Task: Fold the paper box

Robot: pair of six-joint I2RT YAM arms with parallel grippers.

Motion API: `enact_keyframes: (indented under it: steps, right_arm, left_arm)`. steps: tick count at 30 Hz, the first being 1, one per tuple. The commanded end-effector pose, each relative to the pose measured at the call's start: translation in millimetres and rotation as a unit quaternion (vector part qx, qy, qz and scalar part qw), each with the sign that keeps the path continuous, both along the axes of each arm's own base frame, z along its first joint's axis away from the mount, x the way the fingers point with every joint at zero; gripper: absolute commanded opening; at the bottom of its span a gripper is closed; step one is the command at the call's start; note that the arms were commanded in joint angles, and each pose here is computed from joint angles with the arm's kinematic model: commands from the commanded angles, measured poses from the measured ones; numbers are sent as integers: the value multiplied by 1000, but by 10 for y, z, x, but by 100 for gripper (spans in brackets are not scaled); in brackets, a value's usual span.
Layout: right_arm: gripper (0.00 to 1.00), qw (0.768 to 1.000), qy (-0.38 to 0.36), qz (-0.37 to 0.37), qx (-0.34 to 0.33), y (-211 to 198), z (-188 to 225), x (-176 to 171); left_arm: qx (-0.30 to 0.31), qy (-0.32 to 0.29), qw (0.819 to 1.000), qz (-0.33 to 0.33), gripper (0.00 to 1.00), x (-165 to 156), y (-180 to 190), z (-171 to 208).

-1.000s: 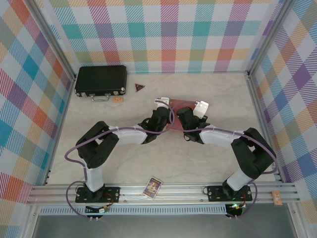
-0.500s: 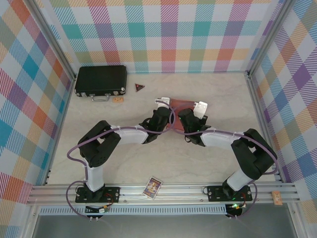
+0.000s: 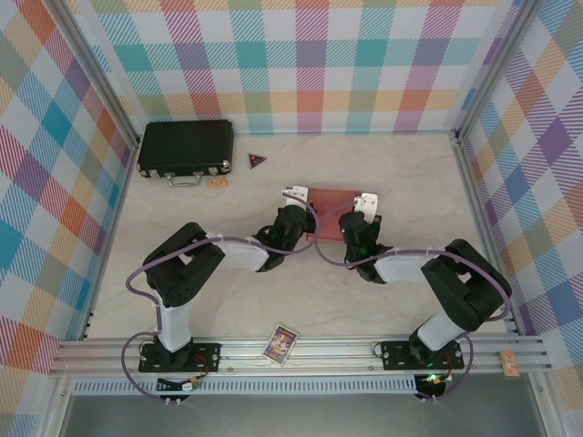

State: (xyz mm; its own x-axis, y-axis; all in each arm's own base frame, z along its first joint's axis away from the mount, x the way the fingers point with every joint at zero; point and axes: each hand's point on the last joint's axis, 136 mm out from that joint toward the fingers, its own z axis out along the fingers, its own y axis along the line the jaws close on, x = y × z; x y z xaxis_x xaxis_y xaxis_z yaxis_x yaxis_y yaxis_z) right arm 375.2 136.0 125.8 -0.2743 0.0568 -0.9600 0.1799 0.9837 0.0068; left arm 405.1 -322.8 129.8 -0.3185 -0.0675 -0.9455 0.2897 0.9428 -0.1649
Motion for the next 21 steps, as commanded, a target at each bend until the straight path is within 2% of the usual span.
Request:
enact_keyframes:
  steps: [1,12,21]
  right_arm:
    - [2,1000,-3,9,-1,2,-28,1]
    - [1,1000,7,-10,9,-30,-53,-24]
    - [0,1000,5,-20,14,-33,-51,-29]
  left_arm:
    - [-5,-4,1000,9,0,10,61,50]
    - [-15,18,1000,2,3,28,-16,71]
    - [-28,38,999,-4,1,21,-75,64]
